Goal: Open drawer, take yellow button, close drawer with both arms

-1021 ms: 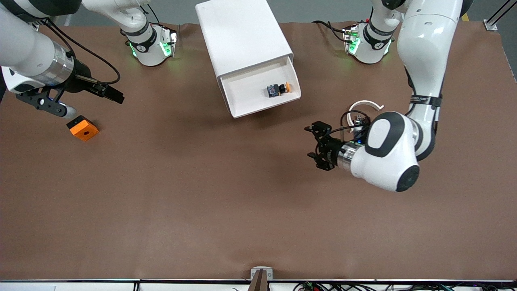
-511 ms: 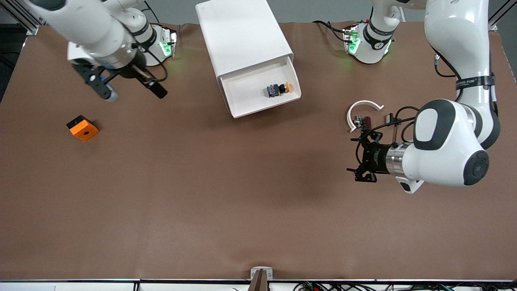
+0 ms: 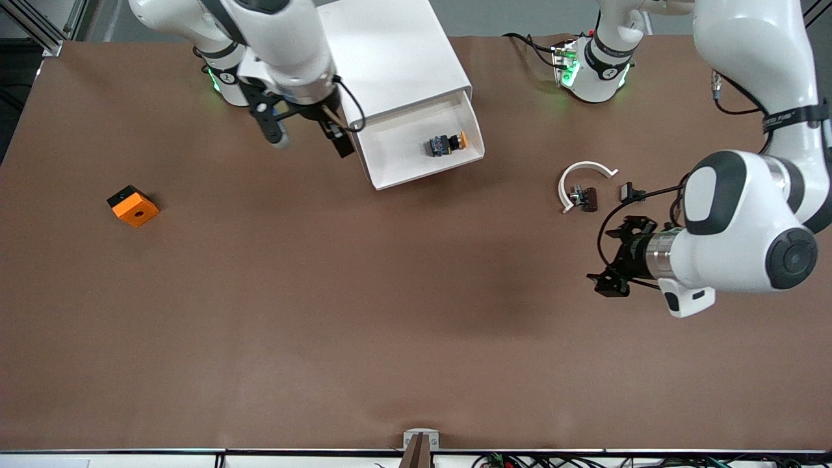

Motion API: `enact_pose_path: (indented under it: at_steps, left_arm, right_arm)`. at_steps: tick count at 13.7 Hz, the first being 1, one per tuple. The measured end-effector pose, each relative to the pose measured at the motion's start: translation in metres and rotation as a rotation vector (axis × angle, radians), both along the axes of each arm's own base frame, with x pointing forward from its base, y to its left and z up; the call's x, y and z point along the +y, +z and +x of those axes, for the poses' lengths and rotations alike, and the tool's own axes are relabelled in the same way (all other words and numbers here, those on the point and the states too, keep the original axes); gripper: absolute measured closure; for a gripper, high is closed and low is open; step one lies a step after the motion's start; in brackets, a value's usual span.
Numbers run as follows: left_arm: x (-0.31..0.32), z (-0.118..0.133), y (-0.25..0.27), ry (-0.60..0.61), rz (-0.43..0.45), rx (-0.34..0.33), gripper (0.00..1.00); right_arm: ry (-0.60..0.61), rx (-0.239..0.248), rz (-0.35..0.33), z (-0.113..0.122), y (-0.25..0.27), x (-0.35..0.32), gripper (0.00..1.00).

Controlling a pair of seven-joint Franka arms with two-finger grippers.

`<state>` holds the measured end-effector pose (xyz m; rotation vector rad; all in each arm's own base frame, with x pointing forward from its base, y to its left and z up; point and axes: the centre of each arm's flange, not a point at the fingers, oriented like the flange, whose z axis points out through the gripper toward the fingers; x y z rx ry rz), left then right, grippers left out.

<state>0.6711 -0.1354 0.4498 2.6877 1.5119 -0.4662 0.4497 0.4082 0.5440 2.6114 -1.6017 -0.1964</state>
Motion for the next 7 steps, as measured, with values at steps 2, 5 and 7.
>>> enact_pose_path:
  at_steps: [2, 5, 7]
  left_arm:
    - [0.01, -0.005, 0.033, -0.146, 0.004, -0.074, 0.0]
    - [0.034, -0.014, 0.075, -0.34, 0.026, -0.16, 0.0]
    - [0.066, -0.022, 0.103, -0.432, 0.009, -0.195, 0.0]
  right_arm:
    - [-0.047, 0.02, -0.017, 0.001, -0.026, 0.04, 0.0]
    - [-0.104, 0.023, -0.027, 0.001, -0.057, 0.086, 0.0]
    - [-0.12, 0.029, -0.013, -0.007, -0.069, 0.109, 0.0]
